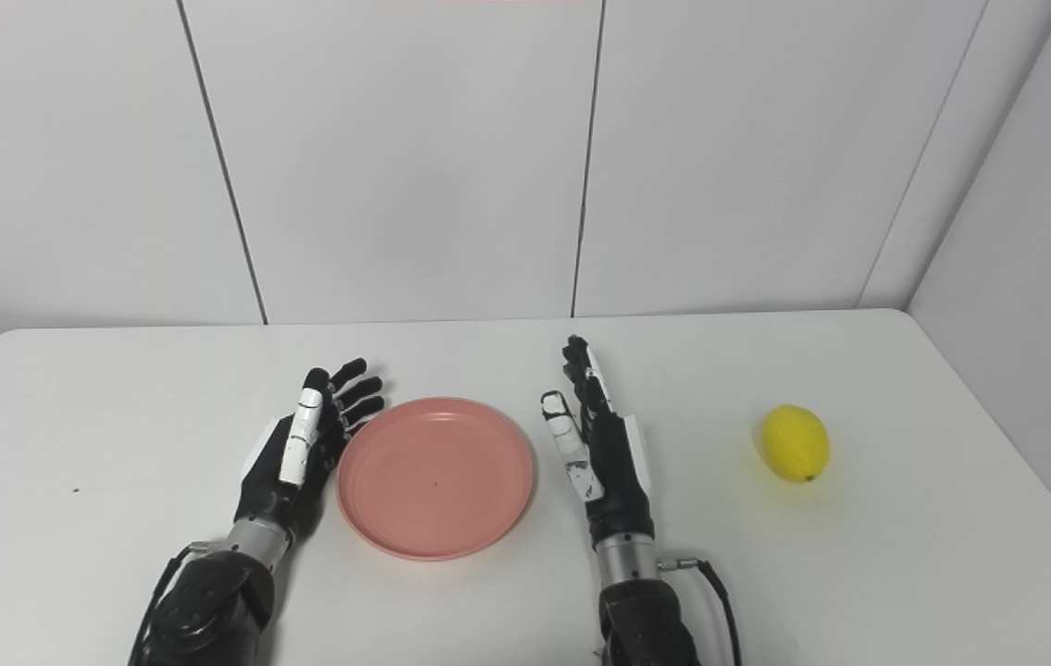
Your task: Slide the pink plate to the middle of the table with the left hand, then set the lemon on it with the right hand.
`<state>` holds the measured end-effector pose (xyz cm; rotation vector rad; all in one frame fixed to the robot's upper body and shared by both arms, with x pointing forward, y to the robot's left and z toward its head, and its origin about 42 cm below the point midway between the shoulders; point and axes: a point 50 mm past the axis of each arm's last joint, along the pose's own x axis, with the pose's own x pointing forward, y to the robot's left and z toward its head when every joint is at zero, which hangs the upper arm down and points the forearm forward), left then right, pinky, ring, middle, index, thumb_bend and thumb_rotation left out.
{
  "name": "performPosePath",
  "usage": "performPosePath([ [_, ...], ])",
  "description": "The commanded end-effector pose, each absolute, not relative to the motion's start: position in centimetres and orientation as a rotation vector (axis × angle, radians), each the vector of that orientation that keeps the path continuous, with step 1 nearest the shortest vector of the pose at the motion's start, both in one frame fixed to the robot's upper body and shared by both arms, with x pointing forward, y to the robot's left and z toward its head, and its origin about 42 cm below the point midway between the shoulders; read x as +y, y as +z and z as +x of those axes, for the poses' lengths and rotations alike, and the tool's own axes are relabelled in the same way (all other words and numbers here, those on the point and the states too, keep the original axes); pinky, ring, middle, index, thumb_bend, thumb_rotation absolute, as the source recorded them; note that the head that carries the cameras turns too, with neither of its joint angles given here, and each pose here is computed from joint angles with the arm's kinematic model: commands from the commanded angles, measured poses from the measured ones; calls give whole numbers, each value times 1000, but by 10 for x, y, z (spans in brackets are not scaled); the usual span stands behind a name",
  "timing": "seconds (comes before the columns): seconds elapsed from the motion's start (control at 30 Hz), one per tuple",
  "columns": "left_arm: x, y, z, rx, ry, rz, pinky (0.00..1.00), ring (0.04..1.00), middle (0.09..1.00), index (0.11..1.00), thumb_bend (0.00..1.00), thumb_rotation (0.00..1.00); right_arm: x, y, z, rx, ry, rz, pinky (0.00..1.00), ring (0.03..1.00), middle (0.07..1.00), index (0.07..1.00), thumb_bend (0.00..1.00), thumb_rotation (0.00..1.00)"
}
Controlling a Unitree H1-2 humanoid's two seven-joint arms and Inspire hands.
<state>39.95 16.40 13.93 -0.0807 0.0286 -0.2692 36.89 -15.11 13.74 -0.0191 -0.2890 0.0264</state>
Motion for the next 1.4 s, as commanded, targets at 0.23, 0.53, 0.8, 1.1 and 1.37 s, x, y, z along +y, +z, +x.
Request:
performPosePath([
  [0.23, 166, 136, 395, 23, -234, -68, 864, 874, 875, 878, 680, 1000, -141, 134, 368, -261, 19, 0, 1000, 961, 949, 949, 801, 949],
  [0.53, 162, 135, 392, -8, -198, -68, 893, 902, 904, 900, 644, 1000, -146, 136, 363, -262, 13, -7, 1000, 952, 944, 947, 779, 957],
  [0.8, 155, 130, 389, -43, -173, -32, 890, 899, 907, 900, 637, 1000, -150, 136, 362, -252, 22, -16, 1000, 962, 947, 949, 786, 963],
  [1.1, 143, 129, 385, -51, -143, -17, 892, 909, 920, 922, 639, 1000, -158, 136, 361, -262, 13, -9, 997, 949, 941, 947, 759, 942],
  [1.37, 126, 140, 374, -15, -129, -88, 966, 961, 980, 992, 603, 1000, -167, 136, 360, -263, 6, -11, 982, 940, 935, 942, 734, 946],
])
